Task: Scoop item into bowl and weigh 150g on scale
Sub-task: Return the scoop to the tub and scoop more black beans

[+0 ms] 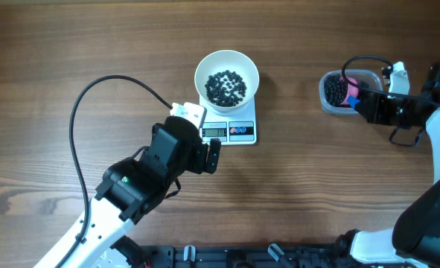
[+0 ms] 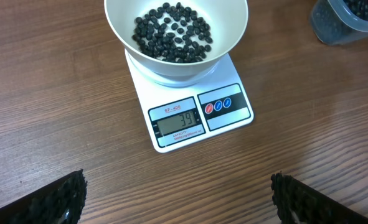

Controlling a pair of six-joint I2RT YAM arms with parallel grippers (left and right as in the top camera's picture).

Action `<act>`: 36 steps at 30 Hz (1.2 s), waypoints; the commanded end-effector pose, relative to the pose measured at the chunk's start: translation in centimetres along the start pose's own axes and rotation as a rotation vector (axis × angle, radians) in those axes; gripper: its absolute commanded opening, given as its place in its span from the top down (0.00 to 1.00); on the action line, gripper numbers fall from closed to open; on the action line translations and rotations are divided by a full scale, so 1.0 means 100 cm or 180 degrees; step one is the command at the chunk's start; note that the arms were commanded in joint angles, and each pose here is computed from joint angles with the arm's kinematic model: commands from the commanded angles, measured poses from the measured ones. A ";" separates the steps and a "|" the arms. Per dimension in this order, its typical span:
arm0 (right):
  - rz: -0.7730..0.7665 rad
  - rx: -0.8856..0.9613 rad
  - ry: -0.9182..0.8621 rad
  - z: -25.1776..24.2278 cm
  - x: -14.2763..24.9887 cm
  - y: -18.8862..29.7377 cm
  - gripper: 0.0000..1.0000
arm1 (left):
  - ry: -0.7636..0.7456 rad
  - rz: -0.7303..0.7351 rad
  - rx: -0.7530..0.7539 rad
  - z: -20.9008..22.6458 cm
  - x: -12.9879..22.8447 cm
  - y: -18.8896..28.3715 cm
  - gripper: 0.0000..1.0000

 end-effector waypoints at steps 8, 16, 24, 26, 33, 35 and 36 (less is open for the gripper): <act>-0.0262 -0.0265 -0.0314 -0.008 -0.001 0.005 0.96 | -0.0037 0.0002 0.0017 0.000 -0.001 0.000 0.00; -0.0270 -0.0409 -0.0451 -0.008 0.004 0.009 0.96 | -0.0037 0.0002 0.0017 0.000 -0.001 0.000 0.00; -0.0285 -0.0509 -0.0482 -0.005 0.005 0.010 0.96 | -0.0037 0.0002 0.0017 0.000 -0.001 0.000 0.00; -0.0234 -0.0419 -0.0483 -0.007 0.006 0.009 0.96 | -0.0037 0.0002 0.0017 0.000 -0.001 0.000 0.00; -0.0264 -0.0446 -0.0553 -0.007 0.005 0.009 0.96 | -0.0037 0.0002 0.0017 0.000 -0.001 0.000 0.00; -0.0278 -0.0440 -0.0602 -0.008 0.004 0.009 0.96 | -0.0037 0.0002 0.0017 0.000 -0.001 0.000 0.00; -0.0322 -0.0488 -0.0624 -0.007 0.002 0.010 0.96 | -0.0037 0.0002 0.0017 0.000 -0.001 0.000 0.00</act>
Point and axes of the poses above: each gripper's point midway between its finger pads, its own y axis back along the fingers, its own z axis along the line the jaws close on, x = y × z, the point moved 10 cm from there along y, back along the fingers, and after that the axes turned 12 degrees about y, right-handed, at the moved point
